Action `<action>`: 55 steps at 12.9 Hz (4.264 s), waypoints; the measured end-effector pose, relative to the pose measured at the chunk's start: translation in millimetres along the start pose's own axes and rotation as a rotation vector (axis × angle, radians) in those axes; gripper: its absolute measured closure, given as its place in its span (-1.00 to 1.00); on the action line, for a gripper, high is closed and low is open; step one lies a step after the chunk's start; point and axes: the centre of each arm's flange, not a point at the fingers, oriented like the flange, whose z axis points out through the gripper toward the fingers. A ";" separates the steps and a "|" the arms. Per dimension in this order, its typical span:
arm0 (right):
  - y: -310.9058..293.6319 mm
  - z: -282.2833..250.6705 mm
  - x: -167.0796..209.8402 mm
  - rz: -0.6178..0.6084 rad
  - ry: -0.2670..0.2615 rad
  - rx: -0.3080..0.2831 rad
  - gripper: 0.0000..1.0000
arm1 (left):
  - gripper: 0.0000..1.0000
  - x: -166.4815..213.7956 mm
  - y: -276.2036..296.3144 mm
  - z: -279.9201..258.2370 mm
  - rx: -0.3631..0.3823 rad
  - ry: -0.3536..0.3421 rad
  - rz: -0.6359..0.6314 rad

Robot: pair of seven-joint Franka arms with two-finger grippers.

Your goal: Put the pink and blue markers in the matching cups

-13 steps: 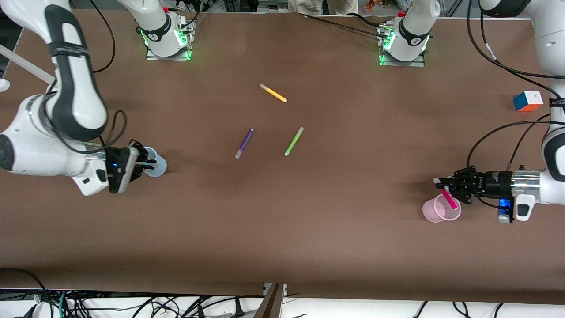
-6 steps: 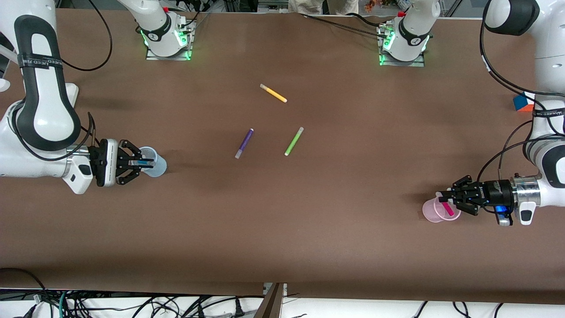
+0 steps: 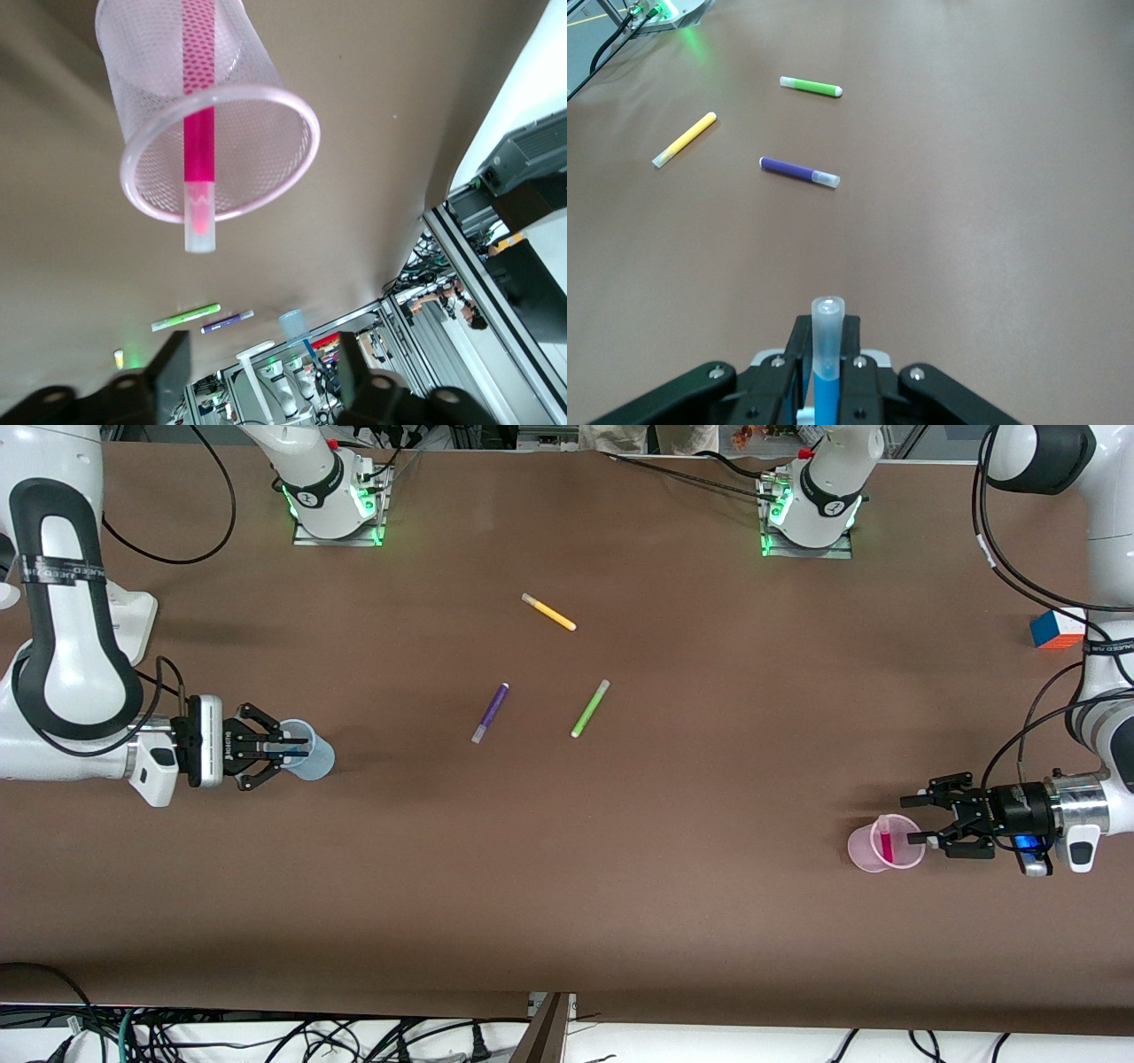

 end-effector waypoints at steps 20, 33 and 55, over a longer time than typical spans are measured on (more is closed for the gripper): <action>3.8 -100.0 89.1 1.263 -0.316 -0.304 -1.00 | -1.00 -307.7 106.4 11.0 0.924 0.460 0.825; -122.2 -205.0 202.1 1.590 -0.406 -0.744 -1.00 | -1.00 -461.5 37.5 36.0 1.020 0.506 0.956; -147.0 -214.5 194.2 1.617 -0.409 -0.749 -1.00 | -1.00 -451.4 37.4 22.8 1.003 0.516 0.931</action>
